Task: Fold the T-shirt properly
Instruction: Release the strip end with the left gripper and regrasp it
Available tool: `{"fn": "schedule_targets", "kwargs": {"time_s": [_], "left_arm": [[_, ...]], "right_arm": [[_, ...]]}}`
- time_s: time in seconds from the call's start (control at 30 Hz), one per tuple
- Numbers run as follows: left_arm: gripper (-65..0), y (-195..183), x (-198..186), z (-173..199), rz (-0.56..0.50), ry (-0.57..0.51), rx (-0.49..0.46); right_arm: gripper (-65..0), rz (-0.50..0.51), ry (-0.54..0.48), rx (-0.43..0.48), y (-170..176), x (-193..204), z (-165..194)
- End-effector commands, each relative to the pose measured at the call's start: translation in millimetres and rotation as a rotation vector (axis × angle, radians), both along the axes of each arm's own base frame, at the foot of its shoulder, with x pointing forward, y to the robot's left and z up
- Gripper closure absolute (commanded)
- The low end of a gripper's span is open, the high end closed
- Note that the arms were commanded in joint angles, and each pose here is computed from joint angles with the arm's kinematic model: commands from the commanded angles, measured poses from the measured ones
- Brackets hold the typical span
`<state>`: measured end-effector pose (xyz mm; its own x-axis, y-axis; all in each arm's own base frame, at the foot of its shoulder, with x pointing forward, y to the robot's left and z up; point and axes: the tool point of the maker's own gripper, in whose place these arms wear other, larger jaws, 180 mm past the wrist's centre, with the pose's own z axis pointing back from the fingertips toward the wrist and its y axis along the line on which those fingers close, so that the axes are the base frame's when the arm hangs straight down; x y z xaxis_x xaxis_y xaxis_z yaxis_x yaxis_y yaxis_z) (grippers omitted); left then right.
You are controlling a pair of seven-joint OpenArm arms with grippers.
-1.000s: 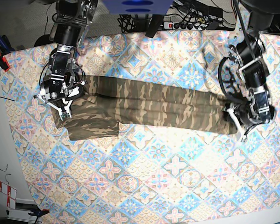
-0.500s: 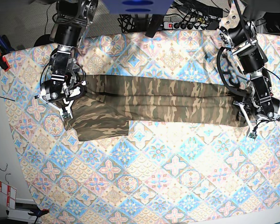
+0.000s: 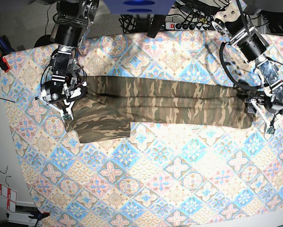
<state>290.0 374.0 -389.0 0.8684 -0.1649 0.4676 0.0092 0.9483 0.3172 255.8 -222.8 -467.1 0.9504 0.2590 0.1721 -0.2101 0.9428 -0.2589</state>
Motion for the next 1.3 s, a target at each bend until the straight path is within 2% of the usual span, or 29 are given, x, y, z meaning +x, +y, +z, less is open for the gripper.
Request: {"fn": "schedule_targets", "kwargs": {"time_s": [0.0, 0.2, 0.4, 0.53, 0.73, 1.0, 1.13, 1.27], "left_arm": [[-54.8, 7, 1, 9, 0.006, -0.031, 0.011], [-54.8, 22, -11, 0, 0.014, -0.026, -0.059], [-54.8, 32, -12, -18, 0.055, -0.115, -0.282], [-54.8, 12, -9, -38, 0.027, -0.104, -0.394], [-54.8, -10, -8, -66, 0.056, -0.126, -0.493], [-54.1, -39, -18, -100, 0.031, -0.004, -0.552], [-45.1, -59, -19, -109, 0.007, 0.026, -0.572], [-28.7, -65, -22, -114, -0.013, 0.054, -0.566]], "right_arm": [[-30.8, -0.001, -0.035, -0.014, -4, 11, 9], [-30.8, -0.001, -0.029, -0.014, -4, 9, 8], [-30.8, -0.001, -0.014, -0.014, -4, 2, 4], [-30.8, -0.001, -0.014, -0.014, -4, 2, 4], [-30.8, 0.0, -0.014, -0.015, -4, 1, 4], [-30.8, 0.001, -0.006, -0.015, -4, -2, 2], [-30.8, 0.001, -0.006, -0.015, -4, -2, 2], [-30.8, 0.001, -0.006, -0.015, -4, -2, 2]]}}
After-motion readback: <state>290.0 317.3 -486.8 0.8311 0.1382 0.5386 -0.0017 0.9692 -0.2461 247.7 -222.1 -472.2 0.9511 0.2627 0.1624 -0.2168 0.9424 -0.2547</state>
